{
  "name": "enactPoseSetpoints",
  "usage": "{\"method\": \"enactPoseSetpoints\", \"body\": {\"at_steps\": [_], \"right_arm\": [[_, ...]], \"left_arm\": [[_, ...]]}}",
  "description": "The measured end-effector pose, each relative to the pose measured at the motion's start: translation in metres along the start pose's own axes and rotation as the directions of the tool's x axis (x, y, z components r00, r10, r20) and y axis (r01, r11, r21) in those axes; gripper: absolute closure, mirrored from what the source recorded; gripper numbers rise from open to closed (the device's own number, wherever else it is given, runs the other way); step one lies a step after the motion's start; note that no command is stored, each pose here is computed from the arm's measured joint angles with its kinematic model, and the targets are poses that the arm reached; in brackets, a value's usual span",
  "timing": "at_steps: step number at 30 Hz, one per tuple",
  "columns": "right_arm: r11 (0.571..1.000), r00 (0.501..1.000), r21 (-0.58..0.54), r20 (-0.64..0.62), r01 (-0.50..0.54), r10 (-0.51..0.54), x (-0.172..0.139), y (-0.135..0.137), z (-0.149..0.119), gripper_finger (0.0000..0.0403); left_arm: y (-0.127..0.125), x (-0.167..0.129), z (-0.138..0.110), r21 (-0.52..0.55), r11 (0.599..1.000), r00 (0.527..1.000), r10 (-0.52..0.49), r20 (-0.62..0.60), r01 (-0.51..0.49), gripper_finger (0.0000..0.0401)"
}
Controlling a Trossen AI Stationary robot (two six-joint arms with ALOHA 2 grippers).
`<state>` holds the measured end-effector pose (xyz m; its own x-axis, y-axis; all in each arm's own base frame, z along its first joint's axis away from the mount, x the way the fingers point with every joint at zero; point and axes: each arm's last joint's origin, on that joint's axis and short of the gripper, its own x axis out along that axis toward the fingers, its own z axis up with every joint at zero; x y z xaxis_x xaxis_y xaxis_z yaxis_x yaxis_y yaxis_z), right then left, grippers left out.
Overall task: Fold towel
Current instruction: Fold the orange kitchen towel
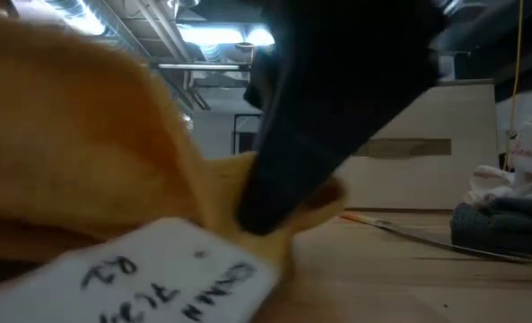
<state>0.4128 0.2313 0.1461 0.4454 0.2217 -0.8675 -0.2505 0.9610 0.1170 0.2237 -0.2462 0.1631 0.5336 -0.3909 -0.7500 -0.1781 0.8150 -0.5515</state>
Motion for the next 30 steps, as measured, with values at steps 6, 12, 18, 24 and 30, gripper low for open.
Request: {"method": "enactPoseSetpoints", "body": {"at_steps": [6,12,18,24,30], "right_arm": [[0.999,1.000,-0.048,-0.023,-0.023,0.022,-0.014,0.035,0.000,0.0395],[0.996,1.000,-0.086,-0.015,0.018,-0.019,-0.046,0.065,0.014,0.0385],[0.971,0.979,-0.131,0.009,0.202,-0.202,-0.080,0.063,0.030,0.0393],[0.953,0.953,-0.091,-0.061,0.289,-0.295,-0.081,0.032,0.033,0.0388],[0.941,0.933,-0.056,-0.122,0.335,-0.339,-0.079,-0.001,0.037,0.0390]], "left_arm": [[-0.022,-0.003,0.001,-0.079,0.976,0.979,-0.199,0.051,0.202,0.0398],[-0.031,-0.007,0.003,-0.188,0.936,0.955,-0.286,0.077,0.296,0.0399],[-0.032,-0.008,0.004,-0.228,0.924,0.951,-0.289,0.106,0.307,0.0399],[-0.029,-0.009,0.010,-0.246,0.930,0.949,-0.217,0.230,0.272,0.0399],[-0.015,-0.027,0.011,-0.294,0.951,0.957,-0.005,0.291,0.094,0.0400]]}}
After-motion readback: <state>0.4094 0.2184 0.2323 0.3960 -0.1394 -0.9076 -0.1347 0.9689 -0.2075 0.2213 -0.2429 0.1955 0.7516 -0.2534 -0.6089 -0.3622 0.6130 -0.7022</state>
